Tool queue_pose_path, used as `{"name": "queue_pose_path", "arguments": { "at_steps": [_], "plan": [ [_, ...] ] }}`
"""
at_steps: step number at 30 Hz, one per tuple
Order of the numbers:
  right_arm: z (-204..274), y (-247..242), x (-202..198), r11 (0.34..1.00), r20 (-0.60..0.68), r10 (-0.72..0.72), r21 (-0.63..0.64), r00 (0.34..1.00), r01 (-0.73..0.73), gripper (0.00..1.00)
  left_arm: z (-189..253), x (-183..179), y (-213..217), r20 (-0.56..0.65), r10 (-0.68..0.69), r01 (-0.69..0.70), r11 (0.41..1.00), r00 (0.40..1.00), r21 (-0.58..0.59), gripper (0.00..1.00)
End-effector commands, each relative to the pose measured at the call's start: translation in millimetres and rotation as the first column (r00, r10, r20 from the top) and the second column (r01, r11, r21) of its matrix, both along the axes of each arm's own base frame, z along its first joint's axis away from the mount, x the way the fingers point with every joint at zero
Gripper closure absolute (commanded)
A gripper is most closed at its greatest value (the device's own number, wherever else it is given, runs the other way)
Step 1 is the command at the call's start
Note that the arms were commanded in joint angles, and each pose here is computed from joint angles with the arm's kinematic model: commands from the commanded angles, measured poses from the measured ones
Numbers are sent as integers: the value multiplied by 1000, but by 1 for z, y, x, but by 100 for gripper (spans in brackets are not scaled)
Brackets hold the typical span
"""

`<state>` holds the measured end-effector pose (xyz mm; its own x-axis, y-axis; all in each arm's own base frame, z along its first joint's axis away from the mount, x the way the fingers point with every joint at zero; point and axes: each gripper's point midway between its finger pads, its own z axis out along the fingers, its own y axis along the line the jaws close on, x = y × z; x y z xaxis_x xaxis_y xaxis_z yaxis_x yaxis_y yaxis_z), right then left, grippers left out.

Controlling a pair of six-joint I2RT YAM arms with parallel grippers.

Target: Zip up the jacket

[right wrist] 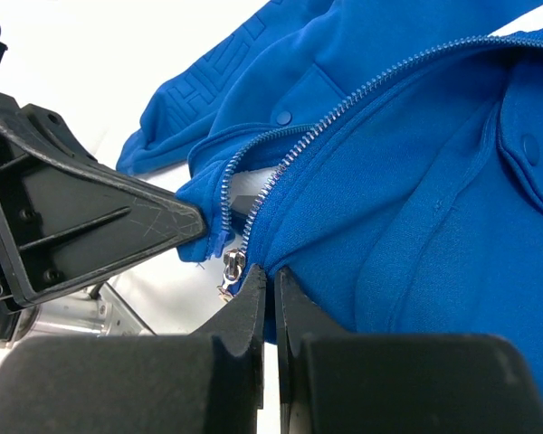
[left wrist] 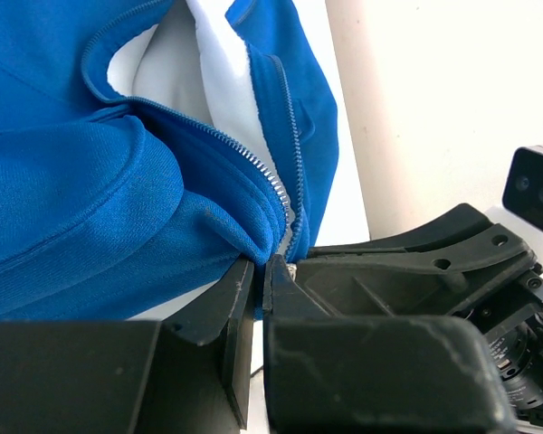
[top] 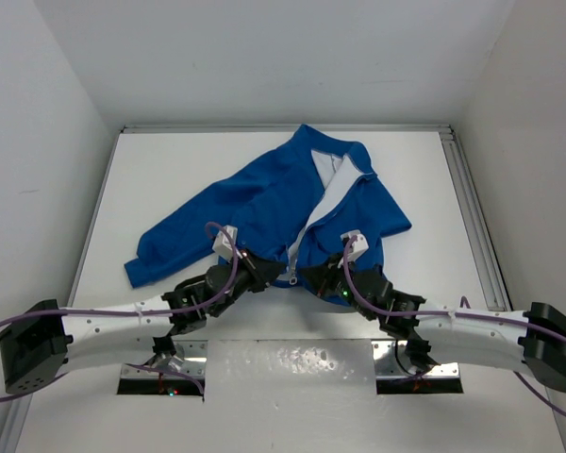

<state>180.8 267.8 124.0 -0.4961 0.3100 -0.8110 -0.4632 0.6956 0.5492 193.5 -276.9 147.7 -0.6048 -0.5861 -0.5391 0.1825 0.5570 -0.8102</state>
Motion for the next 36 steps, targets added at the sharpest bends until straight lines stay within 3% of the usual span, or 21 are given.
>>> {"name": "queue_pose_path", "arguments": {
  "at_steps": [1, 36],
  "plan": [
    [21, 6, 2, 998, 43, 0, 64, 999, -2, 100, 34, 8, -9, 53, 9, -4, 995, 999, -103, 100],
    [16, 4, 5, 1000, 47, -14, 24, 999, 13, 100, 30, 6, -13, 57, -10, 16, 994, 998, -112, 100]
  ]
}}
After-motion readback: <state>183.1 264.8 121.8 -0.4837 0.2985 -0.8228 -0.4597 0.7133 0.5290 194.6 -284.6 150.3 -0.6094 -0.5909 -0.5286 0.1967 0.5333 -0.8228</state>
